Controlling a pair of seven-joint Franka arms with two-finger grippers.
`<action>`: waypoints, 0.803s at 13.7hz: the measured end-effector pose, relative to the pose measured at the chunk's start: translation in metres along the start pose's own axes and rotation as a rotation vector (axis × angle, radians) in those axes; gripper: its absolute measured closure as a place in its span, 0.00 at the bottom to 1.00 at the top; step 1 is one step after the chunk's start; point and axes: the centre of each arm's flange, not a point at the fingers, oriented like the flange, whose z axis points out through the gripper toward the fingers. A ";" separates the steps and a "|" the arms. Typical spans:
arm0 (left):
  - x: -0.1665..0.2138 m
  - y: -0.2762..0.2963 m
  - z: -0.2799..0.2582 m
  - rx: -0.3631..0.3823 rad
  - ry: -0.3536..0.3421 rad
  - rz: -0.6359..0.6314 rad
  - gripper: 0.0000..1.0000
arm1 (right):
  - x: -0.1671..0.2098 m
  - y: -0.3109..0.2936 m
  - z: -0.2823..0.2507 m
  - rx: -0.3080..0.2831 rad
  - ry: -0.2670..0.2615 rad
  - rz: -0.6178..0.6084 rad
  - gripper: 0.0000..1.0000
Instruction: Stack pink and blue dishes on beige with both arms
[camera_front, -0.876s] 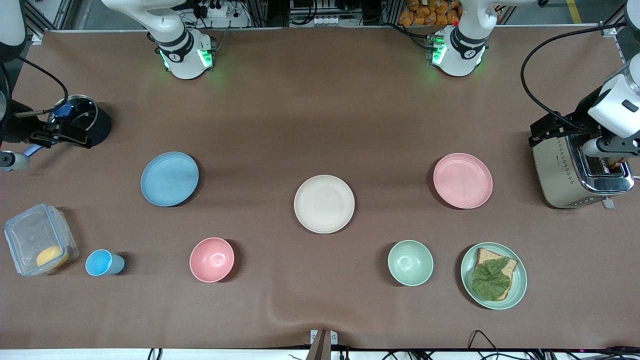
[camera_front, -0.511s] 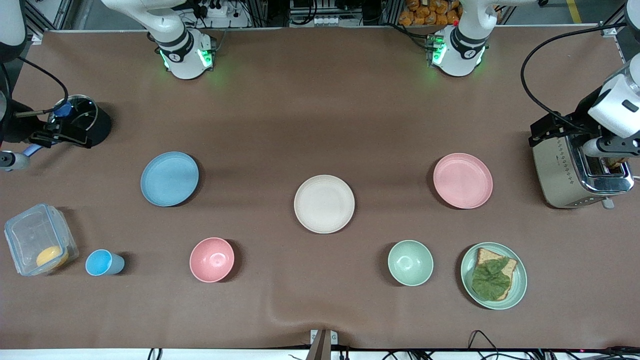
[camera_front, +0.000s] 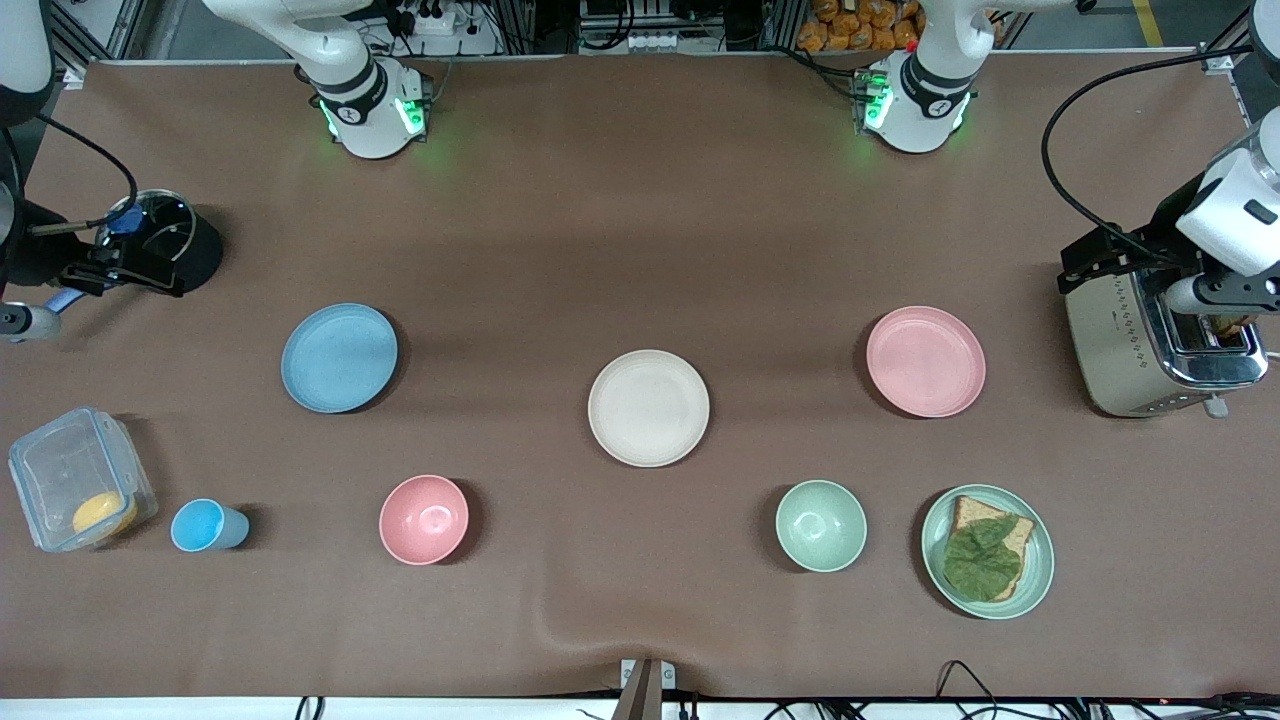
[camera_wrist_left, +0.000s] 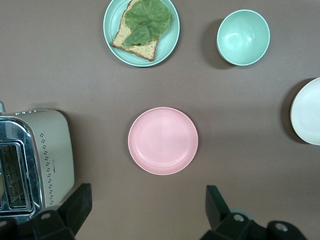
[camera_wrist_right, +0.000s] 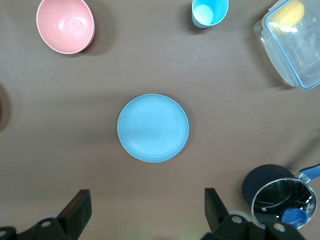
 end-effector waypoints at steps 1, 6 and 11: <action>0.000 0.000 0.000 0.000 0.000 0.000 0.00 | 0.003 0.000 0.005 -0.001 -0.010 -0.006 0.00; 0.001 0.001 0.002 0.000 -0.003 0.002 0.00 | 0.034 0.006 0.076 -0.007 -0.145 -0.113 0.00; 0.028 0.000 0.088 0.011 -0.154 -0.004 0.00 | 0.056 0.078 0.138 0.045 -0.176 -0.150 0.00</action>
